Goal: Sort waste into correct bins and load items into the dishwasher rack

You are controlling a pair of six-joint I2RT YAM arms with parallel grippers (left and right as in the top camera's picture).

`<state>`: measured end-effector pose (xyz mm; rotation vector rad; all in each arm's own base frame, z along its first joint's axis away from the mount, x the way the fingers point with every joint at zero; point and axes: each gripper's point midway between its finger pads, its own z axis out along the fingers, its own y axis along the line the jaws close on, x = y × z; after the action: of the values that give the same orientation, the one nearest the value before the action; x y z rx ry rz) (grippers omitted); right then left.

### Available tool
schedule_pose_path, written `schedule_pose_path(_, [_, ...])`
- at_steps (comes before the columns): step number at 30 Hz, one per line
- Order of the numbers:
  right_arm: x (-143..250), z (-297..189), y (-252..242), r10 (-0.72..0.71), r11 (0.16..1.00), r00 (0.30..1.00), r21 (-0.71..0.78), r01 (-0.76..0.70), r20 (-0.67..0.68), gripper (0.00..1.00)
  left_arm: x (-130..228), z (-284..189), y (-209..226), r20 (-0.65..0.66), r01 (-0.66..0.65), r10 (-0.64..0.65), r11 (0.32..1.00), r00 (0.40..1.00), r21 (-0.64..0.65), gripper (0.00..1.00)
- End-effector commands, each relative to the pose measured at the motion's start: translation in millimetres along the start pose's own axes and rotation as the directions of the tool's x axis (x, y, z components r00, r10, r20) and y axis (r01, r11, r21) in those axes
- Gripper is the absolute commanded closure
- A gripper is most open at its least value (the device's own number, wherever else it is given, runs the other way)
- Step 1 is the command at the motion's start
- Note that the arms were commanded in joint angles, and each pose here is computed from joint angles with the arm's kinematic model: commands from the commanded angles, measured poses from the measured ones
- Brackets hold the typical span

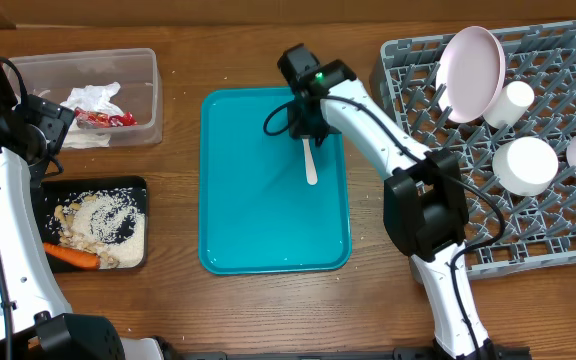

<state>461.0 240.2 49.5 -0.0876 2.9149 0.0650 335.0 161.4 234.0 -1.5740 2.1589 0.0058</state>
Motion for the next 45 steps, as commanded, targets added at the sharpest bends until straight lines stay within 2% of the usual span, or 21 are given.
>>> schedule_pose_path(1, [4.5,-4.3,4.2,0.0,0.999,0.999,-0.048,-0.002,-0.038,0.8,-1.9,-0.7,-1.3,0.006,0.01,-0.01,1.0,1.0,0.002,0.0])
schedule_pose_path(5, [43.3,20.3,-4.2,-0.013,1.0,0.988,-0.003,0.013,-0.157,0.6,-1.9,-0.7,-1.3,0.006,0.01,-0.01,1.0,1.0,0.002,0.0])
schedule_pose_path(9, [87.3,42.0,-13.9,-0.006,0.999,0.96,0.041,0.018,-0.279,0.59,-1.9,-0.6,-1.3,0.006,0.01,-0.01,1.0,1.0,0.002,0.0])
schedule_pose_path(15, [106.0,45.0,-5.9,-0.003,1.0,0.937,-0.017,-0.003,-0.351,0.59,-1.9,-0.7,-1.3,0.006,0.01,-0.01,1.0,1.0,0.002,0.0])
schedule_pose_path(17, [106.5,44.8,-4.9,-0.003,1.0,0.936,-0.022,-0.005,-0.353,0.64,-1.9,-0.7,-1.3,0.006,0.01,-0.01,1.0,1.0,0.002,0.0])
schedule_pose_path(20, [108.4,44.5,-1.1,-0.011,1.0,0.936,-0.024,0.003,-0.353,0.85,-1.9,-0.7,-1.3,0.006,0.01,-0.01,1.0,1.0,0.002,0.0])
schedule_pose_path(21, [109.9,44.3,1.8,-0.011,1.0,0.936,-0.022,0.003,-0.353,0.88,-1.9,-0.7,-1.3,0.006,0.01,-0.01,1.0,1.0,0.002,0.0])
schedule_pose_path(25, [114.0,44.0,13.7,-0.027,0.999,0.938,-0.029,0.018,-0.346,0.96,-1.9,-0.7,-1.3,0.006,0.01,-0.01,1.0,1.0,0.002,0.0])
schedule_pose_path(31, [114.5,38.0,19.7,-0.034,0.999,0.936,-0.044,0.02,-0.351,0.96,-1.9,-0.7,-1.3,0.006,0.01,-0.01,1.0,1.0,0.002,0.0])
schedule_pose_path(40, [61.2,-30.0,-0.8,-0.02,0.996,0.953,-0.092,-0.008,-0.302,0.96,-1.9,-0.7,-1.3,0.006,0.01,-0.01,1.0,1.0,0.002,0.0])
schedule_pose_path(45, [52.9,-40.7,-2.9,-0.028,0.993,0.957,-0.121,-0.008,-0.29,0.96,-1.9,-0.7,-1.3,0.006,0.01,-0.01,1.0,1.0,0.002,0.0])
